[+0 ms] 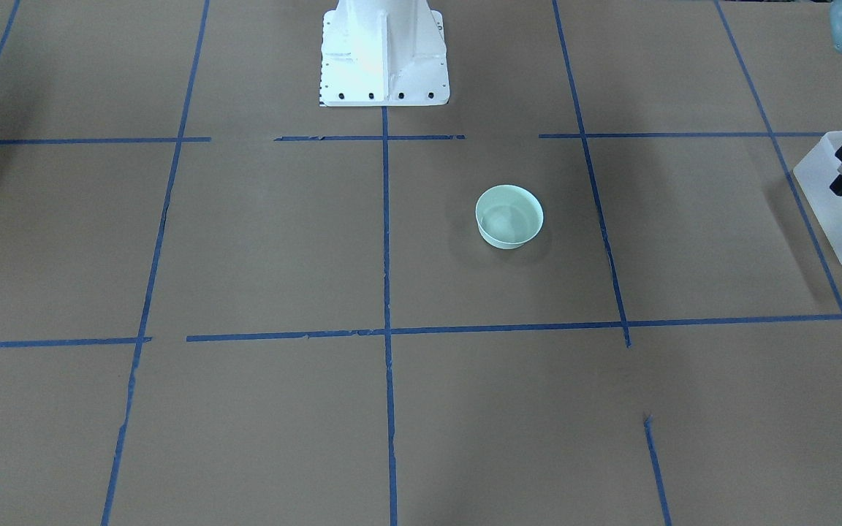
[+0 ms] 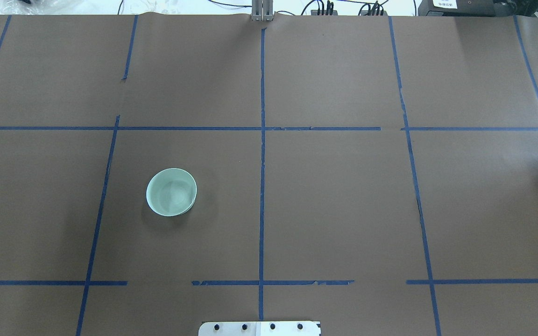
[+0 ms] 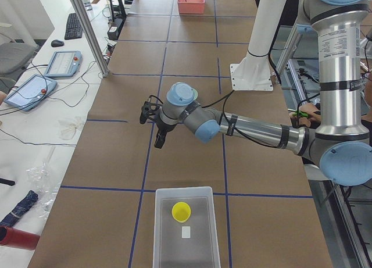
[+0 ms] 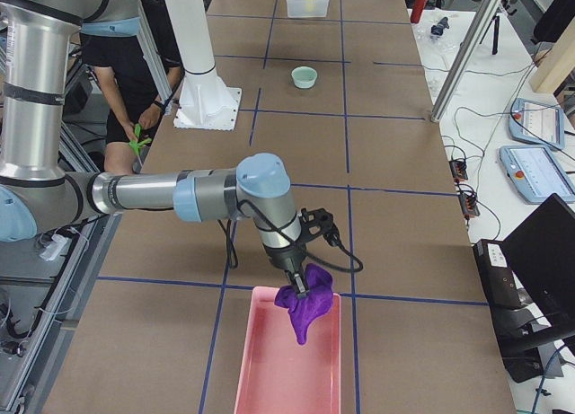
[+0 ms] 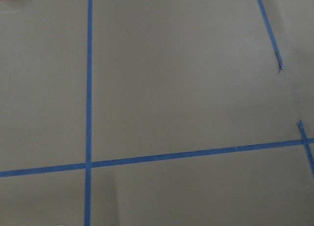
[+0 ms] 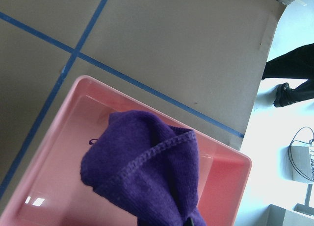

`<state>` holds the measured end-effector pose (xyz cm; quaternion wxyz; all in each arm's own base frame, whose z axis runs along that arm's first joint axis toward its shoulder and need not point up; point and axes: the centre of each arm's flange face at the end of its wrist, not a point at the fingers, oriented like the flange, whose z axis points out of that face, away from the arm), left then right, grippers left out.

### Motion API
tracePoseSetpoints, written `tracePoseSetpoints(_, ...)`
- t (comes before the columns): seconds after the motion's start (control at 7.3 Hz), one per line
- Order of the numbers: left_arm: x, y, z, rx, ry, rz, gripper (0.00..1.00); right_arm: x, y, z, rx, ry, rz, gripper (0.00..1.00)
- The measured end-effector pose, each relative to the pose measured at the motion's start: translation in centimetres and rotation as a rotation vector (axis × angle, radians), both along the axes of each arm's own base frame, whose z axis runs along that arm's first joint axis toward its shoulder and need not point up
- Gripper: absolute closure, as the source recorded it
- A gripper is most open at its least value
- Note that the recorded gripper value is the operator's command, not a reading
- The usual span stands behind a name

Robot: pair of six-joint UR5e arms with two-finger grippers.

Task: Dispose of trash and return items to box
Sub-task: 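Move the left gripper back over the table to the pale green bowl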

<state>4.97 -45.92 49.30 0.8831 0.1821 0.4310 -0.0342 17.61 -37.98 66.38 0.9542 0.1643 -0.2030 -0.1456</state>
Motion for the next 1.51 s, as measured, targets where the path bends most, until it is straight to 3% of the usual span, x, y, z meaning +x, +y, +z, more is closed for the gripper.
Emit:
tracePoseSetpoints(0.41,8.2,1.0,-4.4,-0.052,0.100,0.034,0.00,0.1,0.7,4.5,-0.020,-0.037,0.002,0.00)
tracePoseSetpoints(0.96,20.3,3.7,-9.7,-0.140,0.180,0.024,0.00,-0.8,1.4,4.6,-0.056,-0.106,0.049,0.00)
tracePoseSetpoints(1.1,23.3,4.8,-10.6,-0.162,0.190,0.020,0.01,-1.4,1.3,4.0,-0.060,-0.148,0.064,0.00)
tracePoseSetpoints(1.23,25.7,5.9,-11.1,-0.186,0.198,0.022,0.01,-2.4,0.9,3.2,-0.087,-0.232,0.106,0.00)
tracePoseSetpoints(1.51,28.7,7.8,-11.2,-0.219,0.196,0.026,0.01,-6.0,-0.7,0.5,-0.164,-0.358,0.168,0.00)
